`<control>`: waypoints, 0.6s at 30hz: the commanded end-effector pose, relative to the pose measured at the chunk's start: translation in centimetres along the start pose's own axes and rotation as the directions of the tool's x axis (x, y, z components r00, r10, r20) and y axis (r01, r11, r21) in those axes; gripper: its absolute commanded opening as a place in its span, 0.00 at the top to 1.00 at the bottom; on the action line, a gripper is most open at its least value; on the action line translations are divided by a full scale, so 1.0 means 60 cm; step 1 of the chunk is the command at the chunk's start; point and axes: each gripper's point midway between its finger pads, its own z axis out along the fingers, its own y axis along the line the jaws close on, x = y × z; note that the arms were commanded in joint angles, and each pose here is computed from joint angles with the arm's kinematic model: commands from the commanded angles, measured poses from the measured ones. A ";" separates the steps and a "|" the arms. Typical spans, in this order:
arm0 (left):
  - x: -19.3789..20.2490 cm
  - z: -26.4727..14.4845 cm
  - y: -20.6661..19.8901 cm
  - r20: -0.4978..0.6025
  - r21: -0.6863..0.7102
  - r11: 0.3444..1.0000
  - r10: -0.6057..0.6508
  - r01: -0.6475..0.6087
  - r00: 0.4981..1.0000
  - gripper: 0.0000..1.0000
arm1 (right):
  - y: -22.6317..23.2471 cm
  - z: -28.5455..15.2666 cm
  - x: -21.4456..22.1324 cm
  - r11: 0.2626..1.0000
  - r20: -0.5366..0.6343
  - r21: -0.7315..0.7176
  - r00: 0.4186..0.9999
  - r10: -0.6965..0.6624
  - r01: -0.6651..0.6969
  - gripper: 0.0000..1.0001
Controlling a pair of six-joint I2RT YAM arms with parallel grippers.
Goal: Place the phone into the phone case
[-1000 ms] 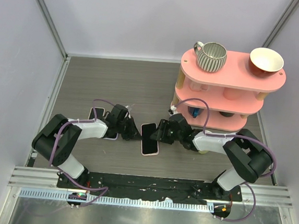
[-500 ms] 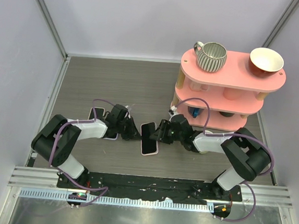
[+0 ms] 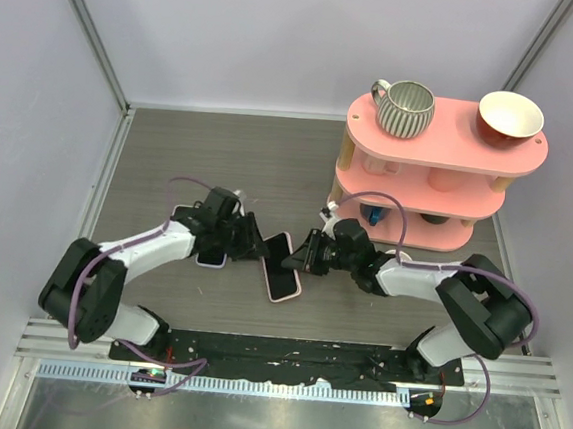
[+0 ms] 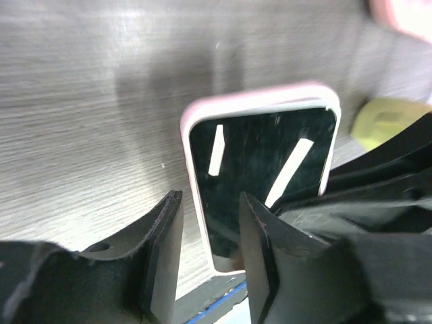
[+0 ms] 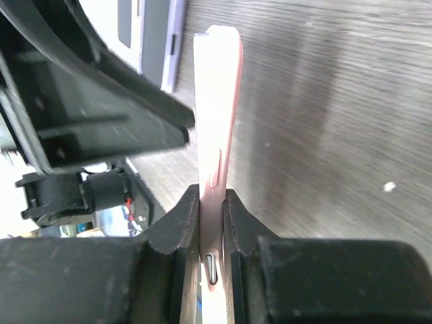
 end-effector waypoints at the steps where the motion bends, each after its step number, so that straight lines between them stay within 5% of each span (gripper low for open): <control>1: -0.056 -0.080 -0.040 0.097 0.104 0.994 0.027 -0.037 0.995 0.54 | 0.130 -0.055 -0.042 0.963 0.088 -0.254 0.994 -0.065 0.086 0.99; 9: -0.048 -0.192 -0.156 0.218 0.476 0.856 0.108 -0.202 0.970 0.25 | 0.225 -0.133 -0.060 0.884 0.191 -0.438 0.978 -0.086 0.163 0.99; 14: -0.031 -0.244 -0.215 0.243 0.679 0.694 0.094 -0.239 0.965 0.29 | 0.260 -0.160 -0.059 0.836 0.196 -0.519 0.977 -0.083 0.175 0.99; 18: -0.022 -0.252 -0.222 0.232 0.721 0.652 0.091 -0.235 0.968 0.52 | 0.267 -0.168 -0.056 0.817 0.191 -0.555 0.980 -0.056 0.154 0.98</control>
